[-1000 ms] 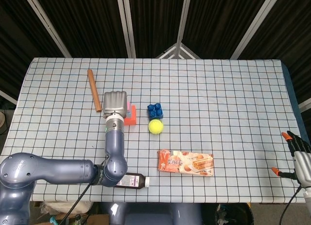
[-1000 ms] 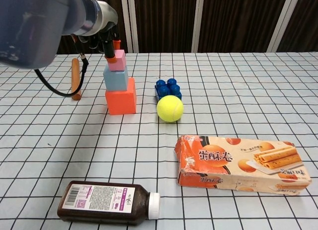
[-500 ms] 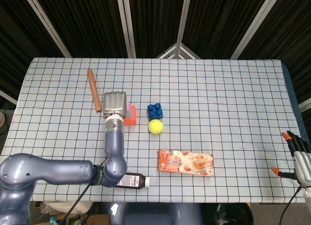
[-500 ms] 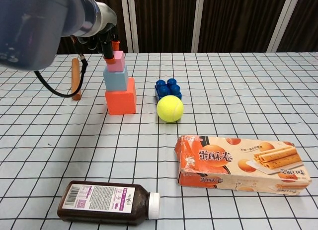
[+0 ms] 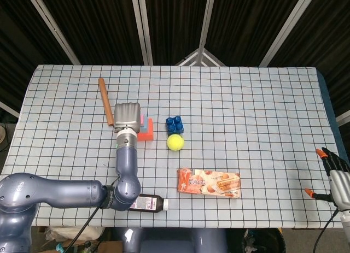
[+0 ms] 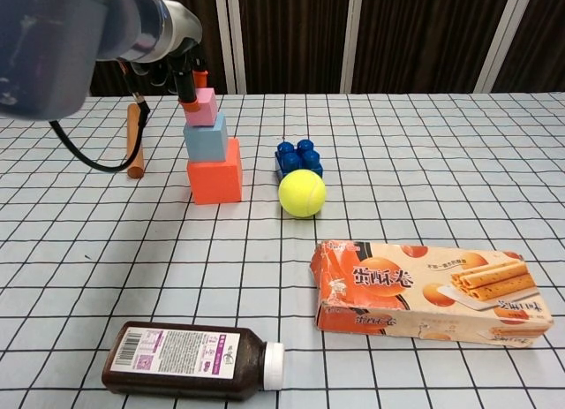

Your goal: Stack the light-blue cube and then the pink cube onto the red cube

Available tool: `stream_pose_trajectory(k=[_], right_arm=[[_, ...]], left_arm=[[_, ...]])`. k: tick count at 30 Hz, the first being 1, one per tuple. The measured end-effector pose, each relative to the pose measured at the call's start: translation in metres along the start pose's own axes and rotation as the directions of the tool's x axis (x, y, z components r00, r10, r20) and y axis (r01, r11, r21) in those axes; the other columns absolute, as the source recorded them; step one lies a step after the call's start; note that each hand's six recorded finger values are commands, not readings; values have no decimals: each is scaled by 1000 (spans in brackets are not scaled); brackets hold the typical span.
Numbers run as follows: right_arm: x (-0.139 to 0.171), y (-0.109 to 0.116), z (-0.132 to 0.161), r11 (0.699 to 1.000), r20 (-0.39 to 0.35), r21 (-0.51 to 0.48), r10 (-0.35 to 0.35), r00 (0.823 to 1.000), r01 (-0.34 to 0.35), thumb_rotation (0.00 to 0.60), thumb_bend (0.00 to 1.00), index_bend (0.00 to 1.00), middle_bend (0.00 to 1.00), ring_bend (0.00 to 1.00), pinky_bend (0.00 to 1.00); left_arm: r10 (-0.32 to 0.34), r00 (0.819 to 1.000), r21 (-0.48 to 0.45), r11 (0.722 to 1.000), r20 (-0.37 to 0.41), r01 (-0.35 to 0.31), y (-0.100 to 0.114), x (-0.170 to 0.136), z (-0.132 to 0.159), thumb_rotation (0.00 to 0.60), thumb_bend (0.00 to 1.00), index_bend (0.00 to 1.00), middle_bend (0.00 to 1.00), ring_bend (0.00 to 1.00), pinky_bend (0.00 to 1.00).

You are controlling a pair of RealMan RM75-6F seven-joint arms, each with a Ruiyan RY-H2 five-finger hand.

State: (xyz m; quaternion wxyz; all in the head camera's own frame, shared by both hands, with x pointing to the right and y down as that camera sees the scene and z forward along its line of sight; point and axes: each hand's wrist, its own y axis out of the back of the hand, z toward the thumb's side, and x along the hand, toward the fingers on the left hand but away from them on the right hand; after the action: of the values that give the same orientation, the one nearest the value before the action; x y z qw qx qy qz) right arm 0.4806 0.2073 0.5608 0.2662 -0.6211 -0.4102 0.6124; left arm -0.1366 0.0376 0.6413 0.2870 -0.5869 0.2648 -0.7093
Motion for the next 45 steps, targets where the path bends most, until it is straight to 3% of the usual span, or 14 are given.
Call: stream_pose_trajectory(k=[25, 45], right_arm=[[0, 0, 0, 1000, 3, -3, 5, 1000, -5, 600, 128, 0, 7, 28, 103], [0, -1, -2, 1000, 14, -5, 15, 1000, -15, 600, 128, 1, 7, 29, 103]], left_arm=[[-12, 1000, 23, 1000, -5, 12, -6, 3, -1, 600, 424, 502, 809, 793, 951], [-4, 1000, 36, 999, 12, 3, -4, 1, -1, 600, 425, 297, 812, 793, 951]])
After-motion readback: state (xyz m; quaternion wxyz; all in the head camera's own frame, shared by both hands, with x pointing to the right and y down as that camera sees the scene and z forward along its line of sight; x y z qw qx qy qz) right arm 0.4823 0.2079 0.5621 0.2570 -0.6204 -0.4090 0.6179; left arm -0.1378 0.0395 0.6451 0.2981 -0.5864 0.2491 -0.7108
